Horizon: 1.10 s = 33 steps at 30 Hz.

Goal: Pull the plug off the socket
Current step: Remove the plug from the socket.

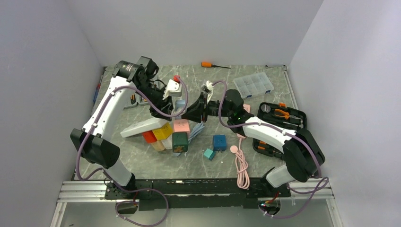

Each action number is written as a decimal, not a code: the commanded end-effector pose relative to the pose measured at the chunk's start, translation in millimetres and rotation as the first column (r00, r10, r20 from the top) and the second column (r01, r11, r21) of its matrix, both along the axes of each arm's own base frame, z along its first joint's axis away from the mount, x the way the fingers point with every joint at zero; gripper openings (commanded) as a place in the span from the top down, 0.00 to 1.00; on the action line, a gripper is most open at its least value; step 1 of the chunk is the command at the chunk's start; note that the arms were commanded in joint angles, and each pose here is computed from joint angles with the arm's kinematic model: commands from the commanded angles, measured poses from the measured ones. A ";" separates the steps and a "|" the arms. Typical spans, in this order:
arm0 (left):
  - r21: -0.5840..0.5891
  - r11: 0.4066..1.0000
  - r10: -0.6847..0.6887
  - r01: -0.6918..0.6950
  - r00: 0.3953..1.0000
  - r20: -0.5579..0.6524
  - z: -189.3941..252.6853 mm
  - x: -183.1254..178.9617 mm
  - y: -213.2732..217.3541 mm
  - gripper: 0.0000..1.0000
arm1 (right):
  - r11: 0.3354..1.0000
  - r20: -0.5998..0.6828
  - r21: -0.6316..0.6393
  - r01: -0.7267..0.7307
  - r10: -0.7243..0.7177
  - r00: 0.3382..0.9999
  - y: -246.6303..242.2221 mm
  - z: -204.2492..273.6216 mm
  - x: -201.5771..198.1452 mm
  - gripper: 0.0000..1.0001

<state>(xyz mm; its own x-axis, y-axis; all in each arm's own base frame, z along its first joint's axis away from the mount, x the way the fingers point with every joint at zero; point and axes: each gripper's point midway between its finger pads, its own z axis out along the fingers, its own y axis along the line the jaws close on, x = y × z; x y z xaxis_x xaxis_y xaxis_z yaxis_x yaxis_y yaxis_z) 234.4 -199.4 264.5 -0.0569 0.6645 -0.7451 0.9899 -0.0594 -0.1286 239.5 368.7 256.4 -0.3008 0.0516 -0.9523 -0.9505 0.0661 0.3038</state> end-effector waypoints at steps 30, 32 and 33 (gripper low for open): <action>-0.036 0.994 -0.099 0.100 0.994 0.051 9.0 8.3 -26.8 0.26 | 0.994 0.072 -0.091 0.061 -0.055 0.996 13.8 33.5 7.5 1.00; -0.011 0.997 -0.078 0.079 0.995 0.055 5.2 7.9 -21.6 0.08 | 0.992 0.081 -0.104 0.077 -0.069 0.994 10.9 32.6 9.4 1.00; 0.001 0.998 -0.068 0.068 0.996 0.062 4.9 8.7 -18.6 0.01 | 0.991 0.085 -0.110 0.082 -0.073 0.994 9.7 32.6 9.9 1.00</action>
